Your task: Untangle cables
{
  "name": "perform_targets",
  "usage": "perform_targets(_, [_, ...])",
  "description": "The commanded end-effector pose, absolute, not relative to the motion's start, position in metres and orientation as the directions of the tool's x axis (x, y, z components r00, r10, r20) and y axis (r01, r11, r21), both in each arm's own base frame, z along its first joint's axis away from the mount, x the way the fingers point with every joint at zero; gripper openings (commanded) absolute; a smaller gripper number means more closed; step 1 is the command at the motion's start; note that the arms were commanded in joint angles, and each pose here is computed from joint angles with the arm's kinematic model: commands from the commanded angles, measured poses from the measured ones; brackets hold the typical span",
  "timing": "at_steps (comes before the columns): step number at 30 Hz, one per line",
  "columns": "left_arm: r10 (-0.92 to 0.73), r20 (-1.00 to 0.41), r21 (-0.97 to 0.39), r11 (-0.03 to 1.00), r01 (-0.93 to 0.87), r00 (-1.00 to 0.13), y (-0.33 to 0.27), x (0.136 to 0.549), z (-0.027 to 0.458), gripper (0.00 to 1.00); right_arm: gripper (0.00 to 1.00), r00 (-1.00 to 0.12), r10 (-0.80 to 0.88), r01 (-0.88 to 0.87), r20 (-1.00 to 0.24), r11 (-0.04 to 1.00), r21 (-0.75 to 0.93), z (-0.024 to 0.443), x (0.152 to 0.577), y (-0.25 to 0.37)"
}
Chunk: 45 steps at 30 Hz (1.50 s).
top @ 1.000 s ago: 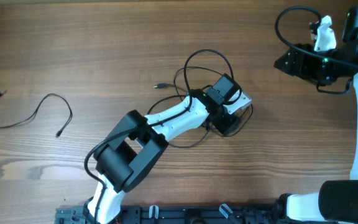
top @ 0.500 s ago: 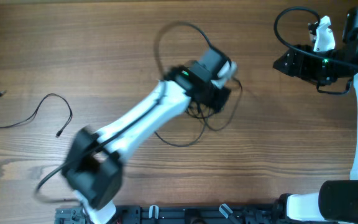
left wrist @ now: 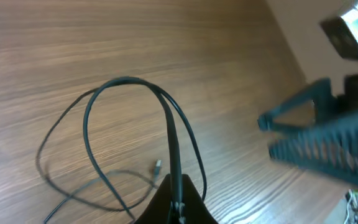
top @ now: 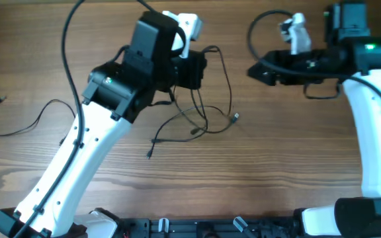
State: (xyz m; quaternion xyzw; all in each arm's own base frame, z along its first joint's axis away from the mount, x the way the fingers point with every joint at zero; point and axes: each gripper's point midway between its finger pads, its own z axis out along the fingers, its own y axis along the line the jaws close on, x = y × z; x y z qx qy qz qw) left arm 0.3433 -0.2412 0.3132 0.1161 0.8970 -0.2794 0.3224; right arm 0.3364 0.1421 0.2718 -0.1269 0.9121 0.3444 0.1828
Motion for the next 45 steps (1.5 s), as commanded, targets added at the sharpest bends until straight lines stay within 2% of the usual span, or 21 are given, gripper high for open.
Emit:
perform_targets(1, [-0.03,-0.621,-0.459,0.824,0.333,-0.783,-0.227,0.35,0.313,0.04,0.71,-0.858,-0.202,-0.476,-0.472,0.656,0.586,0.277,0.327,0.176])
perform_targets(3, [-0.038,-0.612,-0.474,0.817,0.327,-0.79,-0.223,0.351,0.314,0.04,0.71,-0.852,-0.215,-0.488,-0.478,0.656,0.576,0.274,0.329,0.188])
perform_targets(5, [-0.041,-0.594,-0.497,0.804,0.327,-0.803,-0.222,0.35,0.313,0.04,0.7,-0.868,-0.197,-0.443,-0.457,0.722,0.531,0.259,0.342,0.193])
perform_targets(9, [-0.045,-0.577,-0.52,0.79,0.324,-0.816,-0.219,0.348,0.313,0.04,0.68,-0.844,-0.234,-0.485,-0.483,0.716,0.502,0.245,0.357,0.218])
perform_targets(13, [-0.047,-0.572,-0.522,0.791,0.32,-0.819,-0.216,0.344,0.315,0.04,0.64,-0.842,-0.247,-0.474,-0.479,0.763,0.44,0.214,0.381,0.233])
perform_targets(14, [-0.047,-0.573,-0.522,0.791,0.32,-0.818,-0.215,0.343,0.316,0.04,0.6,-0.855,-0.236,-0.451,-0.463,0.778,0.437,0.206,0.384,0.233])
perform_targets(15, [-0.049,-0.574,-0.522,0.791,0.32,-0.817,-0.214,0.341,0.318,0.04,0.48,-0.866,-0.23,-0.435,-0.445,0.785,0.44,0.198,0.387,0.234])
perform_targets(18, [-0.067,-0.576,-0.522,0.797,0.303,-0.814,-0.204,0.339,0.322,0.04,0.22,-0.875,-0.233,-0.425,-0.424,0.789,0.443,0.188,0.388,0.235])
perform_targets(19, [-0.08,-0.578,-0.522,0.802,0.292,-0.812,-0.197,0.34,0.324,0.04,0.06,-0.877,-0.234,-0.423,-0.42,0.79,0.444,0.186,0.389,0.235])
perform_targets(20, [-0.095,-0.58,-0.522,0.806,0.28,-0.809,-0.191,0.34,0.327,0.04,0.04,-0.88,-0.227,-0.416,-0.417,0.792,0.447,0.186,0.389,0.235])
perform_targets(25, [-0.174,-0.601,-0.522,0.825,0.218,-0.78,-0.155,0.345,0.34,0.04,0.04,-0.896,-0.188,-0.374,-0.402,0.809,0.454,0.188,0.39,0.229])
perform_targets(29, [-0.252,-0.626,-0.518,0.842,0.151,-0.738,-0.117,0.346,0.353,0.04,0.04,-0.955,0.081,-0.029,-0.286,0.932,0.36,0.17,0.401,0.175])
perform_targets(32, [-0.345,-0.656,-0.516,0.854,0.066,-0.671,-0.071,0.344,0.369,0.04,0.04,-0.938,0.237,0.183,-0.251,0.958,0.219,0.157,0.402,0.117])
perform_targets(35, [-0.462,-0.682,-0.53,0.847,-0.053,-0.567,-0.018,0.335,0.388,0.04,0.04,-0.925,0.307,0.282,-0.226,0.95,0.137,0.149,0.401,0.069])
perform_targets(41, [-0.579,-0.74,-0.52,0.816,-0.253,-0.342,0.069,0.298,0.418,0.04,0.04,-0.879,0.445,0.433,-0.171,0.896,0.101,0.138,0.396,-0.007])
perform_targets(45, [-0.614,-0.746,-0.52,0.779,-0.352,-0.258,0.103,0.281,0.421,0.04,0.04,-0.837,0.522,0.512,-0.161,0.853,0.103,0.138,0.391,-0.048])
